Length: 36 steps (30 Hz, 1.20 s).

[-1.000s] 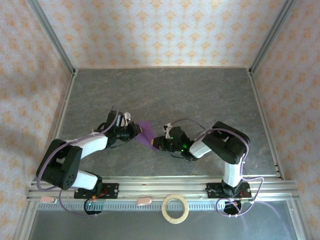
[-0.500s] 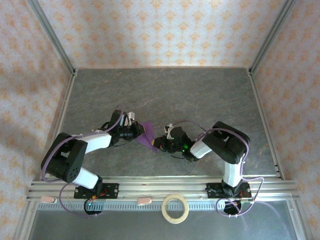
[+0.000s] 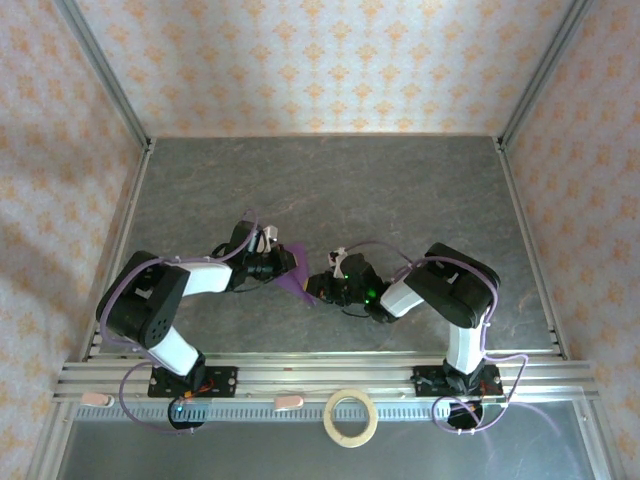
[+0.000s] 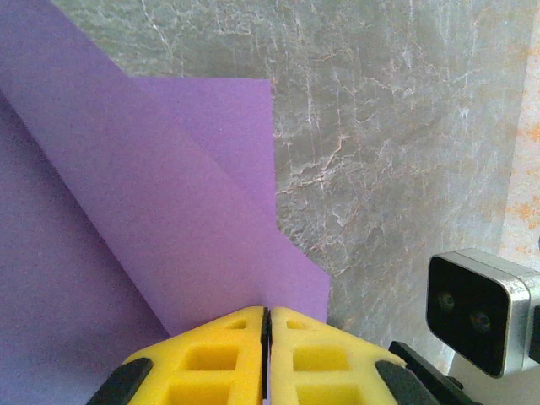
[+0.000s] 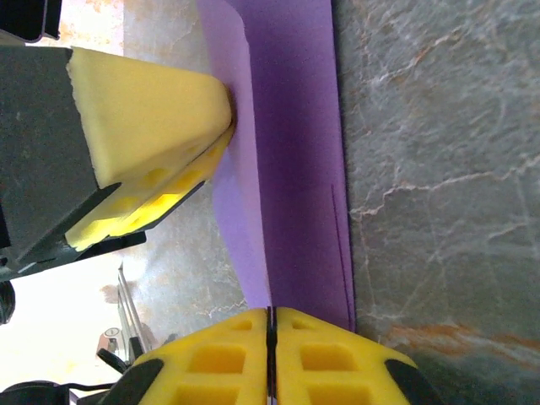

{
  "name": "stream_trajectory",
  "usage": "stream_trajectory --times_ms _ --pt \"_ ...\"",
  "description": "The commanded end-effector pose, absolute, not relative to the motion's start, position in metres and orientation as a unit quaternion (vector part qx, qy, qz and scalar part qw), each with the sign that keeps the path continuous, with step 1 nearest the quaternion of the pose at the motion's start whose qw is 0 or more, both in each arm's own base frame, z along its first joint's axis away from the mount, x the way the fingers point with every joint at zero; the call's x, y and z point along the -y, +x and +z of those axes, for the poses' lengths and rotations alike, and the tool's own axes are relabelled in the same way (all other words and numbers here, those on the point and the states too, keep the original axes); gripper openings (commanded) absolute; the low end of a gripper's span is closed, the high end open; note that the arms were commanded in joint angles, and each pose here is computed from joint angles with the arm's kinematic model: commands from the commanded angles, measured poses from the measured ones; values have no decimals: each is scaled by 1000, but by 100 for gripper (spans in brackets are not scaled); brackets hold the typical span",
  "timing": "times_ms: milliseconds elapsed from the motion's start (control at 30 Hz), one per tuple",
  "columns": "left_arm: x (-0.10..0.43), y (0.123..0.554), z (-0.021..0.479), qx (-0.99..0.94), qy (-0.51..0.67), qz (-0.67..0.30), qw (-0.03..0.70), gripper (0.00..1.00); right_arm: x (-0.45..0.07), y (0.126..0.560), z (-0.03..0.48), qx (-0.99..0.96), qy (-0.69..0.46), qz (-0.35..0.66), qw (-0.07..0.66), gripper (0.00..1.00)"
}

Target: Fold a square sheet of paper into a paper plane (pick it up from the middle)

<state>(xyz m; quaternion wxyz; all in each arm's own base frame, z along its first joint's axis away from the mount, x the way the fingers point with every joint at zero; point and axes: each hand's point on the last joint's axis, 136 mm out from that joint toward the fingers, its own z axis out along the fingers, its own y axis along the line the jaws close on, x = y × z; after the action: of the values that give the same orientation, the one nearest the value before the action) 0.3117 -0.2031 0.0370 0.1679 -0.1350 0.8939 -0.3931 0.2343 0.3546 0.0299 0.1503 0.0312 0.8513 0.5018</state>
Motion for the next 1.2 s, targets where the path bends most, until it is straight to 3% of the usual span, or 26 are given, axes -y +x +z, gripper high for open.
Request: stream_trajectory --times_ms 0,500,1167 --pt "206 324 47 -891 -128 -392 190 11 -349 238 25 -859 34 484 162 3" --pt "187 314 68 -890 -139 -368 231 12 -359 235 37 -838 40 534 108 0" --pt "199 312 71 -882 -114 -398 225 12 -350 239 37 -822 87 558 74 0"
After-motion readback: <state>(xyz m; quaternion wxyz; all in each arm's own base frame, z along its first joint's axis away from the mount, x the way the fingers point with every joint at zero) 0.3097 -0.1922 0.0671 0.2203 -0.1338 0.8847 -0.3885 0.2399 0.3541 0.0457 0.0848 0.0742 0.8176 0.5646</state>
